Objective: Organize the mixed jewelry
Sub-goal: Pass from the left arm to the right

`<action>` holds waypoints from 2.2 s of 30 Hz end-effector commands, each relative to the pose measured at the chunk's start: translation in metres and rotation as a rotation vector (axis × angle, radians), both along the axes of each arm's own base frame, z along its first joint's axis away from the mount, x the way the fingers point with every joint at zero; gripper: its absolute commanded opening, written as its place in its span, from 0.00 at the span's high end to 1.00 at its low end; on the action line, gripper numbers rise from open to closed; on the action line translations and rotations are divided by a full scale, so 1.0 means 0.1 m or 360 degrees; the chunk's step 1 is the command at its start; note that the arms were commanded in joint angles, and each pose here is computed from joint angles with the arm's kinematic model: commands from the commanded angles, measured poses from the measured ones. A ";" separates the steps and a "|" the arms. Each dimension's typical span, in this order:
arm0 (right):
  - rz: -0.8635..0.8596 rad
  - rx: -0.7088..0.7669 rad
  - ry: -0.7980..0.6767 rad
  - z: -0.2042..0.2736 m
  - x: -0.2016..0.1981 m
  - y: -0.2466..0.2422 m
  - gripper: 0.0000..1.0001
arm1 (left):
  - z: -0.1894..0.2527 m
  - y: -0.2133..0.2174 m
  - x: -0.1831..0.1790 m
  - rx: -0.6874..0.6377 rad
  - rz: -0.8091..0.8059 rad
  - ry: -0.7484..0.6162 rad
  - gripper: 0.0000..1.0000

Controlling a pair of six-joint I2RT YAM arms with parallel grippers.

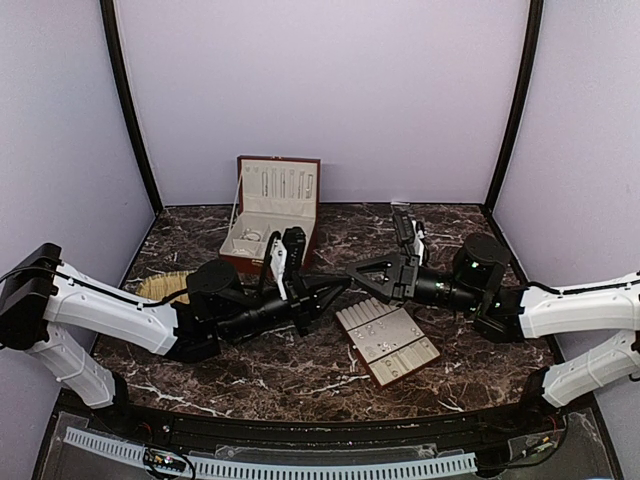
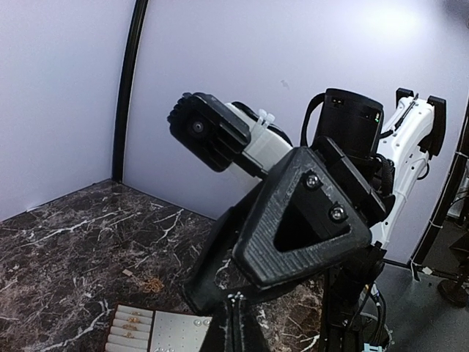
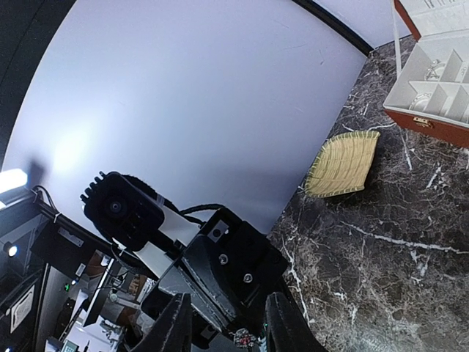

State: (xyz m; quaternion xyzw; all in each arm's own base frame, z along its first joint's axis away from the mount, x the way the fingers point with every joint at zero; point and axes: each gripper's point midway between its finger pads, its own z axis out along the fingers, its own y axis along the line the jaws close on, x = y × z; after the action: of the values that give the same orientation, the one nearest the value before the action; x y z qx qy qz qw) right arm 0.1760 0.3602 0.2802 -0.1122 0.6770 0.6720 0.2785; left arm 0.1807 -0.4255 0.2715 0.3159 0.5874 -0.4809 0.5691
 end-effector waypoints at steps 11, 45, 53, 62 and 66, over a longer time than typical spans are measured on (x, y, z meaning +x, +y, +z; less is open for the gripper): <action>-0.0052 -0.0029 -0.0020 0.05 0.02 -0.03 0.60 | 0.08 0.00 0.03 -0.0011 0.0045 -0.0062 1.00; -0.0061 -0.0097 0.0067 0.00 0.07 0.03 0.65 | -0.15 -0.05 0.08 0.0178 0.0181 -0.0192 1.00; -0.0116 -0.0175 0.0119 -0.14 0.12 0.00 0.63 | -0.11 -0.02 0.08 0.0169 0.0248 -0.0252 1.00; -0.0092 -0.0168 0.0132 -0.14 0.10 0.01 0.66 | -0.12 0.01 0.12 0.0195 0.0297 -0.0298 1.00; -0.0081 -0.0167 0.0134 -0.14 0.10 0.03 0.70 | -0.13 0.00 0.12 0.0193 0.0301 -0.0300 1.00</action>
State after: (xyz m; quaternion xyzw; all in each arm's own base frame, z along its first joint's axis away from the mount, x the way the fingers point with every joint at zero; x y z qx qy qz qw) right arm 0.1855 0.3582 0.2494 -0.0750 0.7397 0.6192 0.2526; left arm 0.1928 -0.4252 0.2466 0.3447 0.6011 -0.3572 0.6263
